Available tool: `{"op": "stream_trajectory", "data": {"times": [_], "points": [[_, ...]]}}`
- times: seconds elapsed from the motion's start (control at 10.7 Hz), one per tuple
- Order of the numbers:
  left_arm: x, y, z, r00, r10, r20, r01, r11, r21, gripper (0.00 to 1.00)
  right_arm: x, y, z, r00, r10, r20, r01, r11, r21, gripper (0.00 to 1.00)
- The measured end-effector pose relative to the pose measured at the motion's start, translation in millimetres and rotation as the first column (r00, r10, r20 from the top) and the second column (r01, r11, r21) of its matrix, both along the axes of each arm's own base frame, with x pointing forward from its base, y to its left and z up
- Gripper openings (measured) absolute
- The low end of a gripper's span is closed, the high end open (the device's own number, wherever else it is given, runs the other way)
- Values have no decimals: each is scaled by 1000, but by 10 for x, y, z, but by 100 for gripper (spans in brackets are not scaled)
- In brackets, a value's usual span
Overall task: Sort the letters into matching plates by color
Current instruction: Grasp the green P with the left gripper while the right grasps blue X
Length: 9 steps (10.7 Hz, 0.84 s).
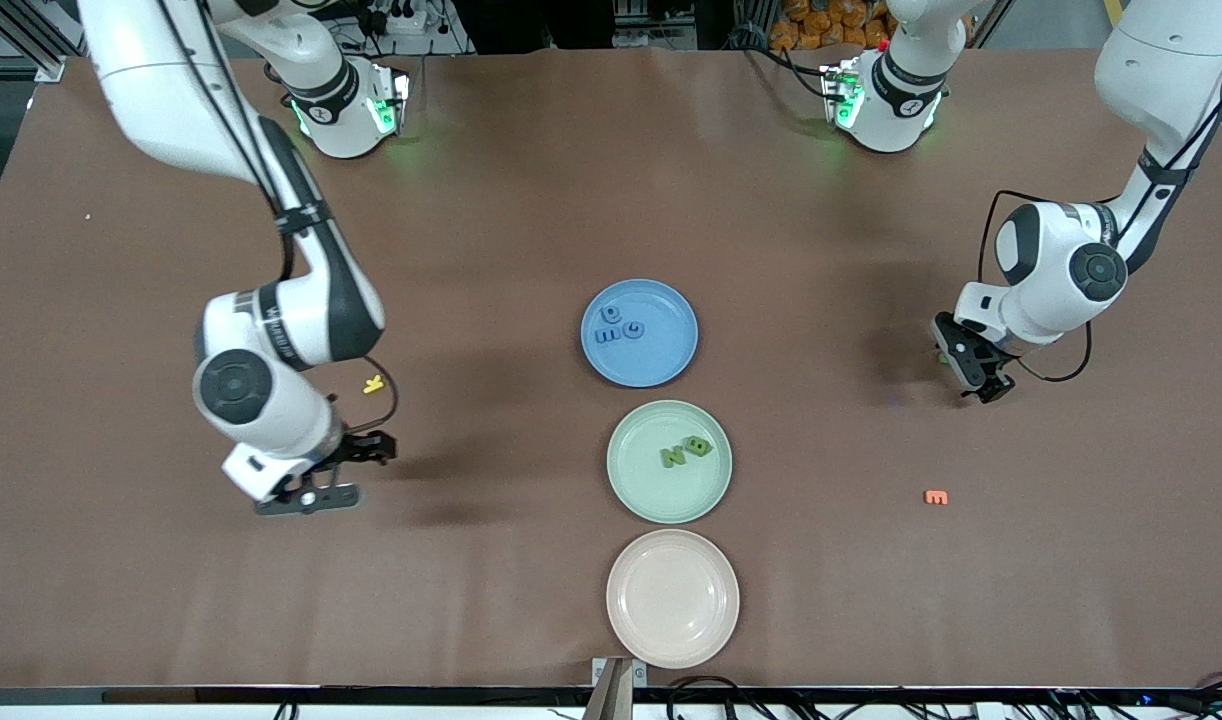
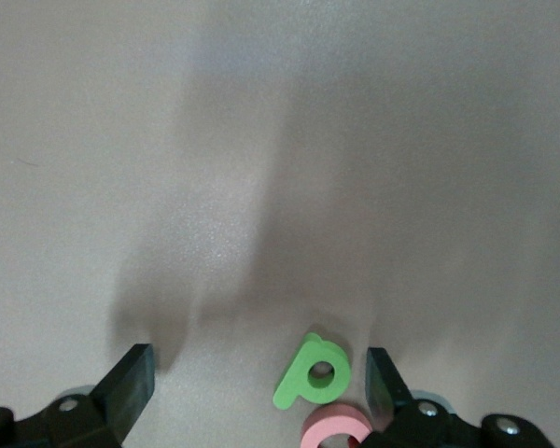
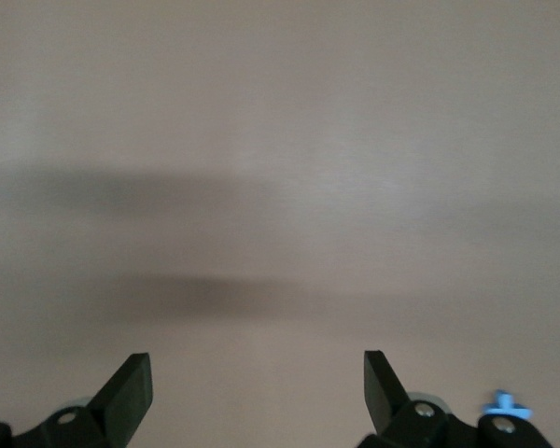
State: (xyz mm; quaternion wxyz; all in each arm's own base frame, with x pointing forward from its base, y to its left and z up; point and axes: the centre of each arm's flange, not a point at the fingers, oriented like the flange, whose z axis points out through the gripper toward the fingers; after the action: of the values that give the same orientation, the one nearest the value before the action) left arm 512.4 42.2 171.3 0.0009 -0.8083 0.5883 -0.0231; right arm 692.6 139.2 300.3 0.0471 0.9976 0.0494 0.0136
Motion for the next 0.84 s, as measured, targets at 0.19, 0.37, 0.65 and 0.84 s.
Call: {"op": "stream_trajectory", "data": {"times": [0.19, 0.37, 0.65, 0.84], "points": [[1, -1, 0, 1000, -6, 1, 6, 1000, 0, 100, 86, -524, 43, 998, -63, 5, 63, 998, -1, 100], [2, -4, 0, 1000, -19, 3, 19, 1000, 0, 100, 123, -962, 72, 992, -123, 5, 123, 992, -1, 100], [1, -6, -17, 999, -36, 5, 36, 999, -1, 100, 110, -1426, 58, 979, -202, -2, 202, 979, -7, 100], [-5, -9, -32, 999, -36, 3, 36, 999, -2, 100, 37, -1690, 100, 949, -317, -2, 317, 948, -11, 100]]}}
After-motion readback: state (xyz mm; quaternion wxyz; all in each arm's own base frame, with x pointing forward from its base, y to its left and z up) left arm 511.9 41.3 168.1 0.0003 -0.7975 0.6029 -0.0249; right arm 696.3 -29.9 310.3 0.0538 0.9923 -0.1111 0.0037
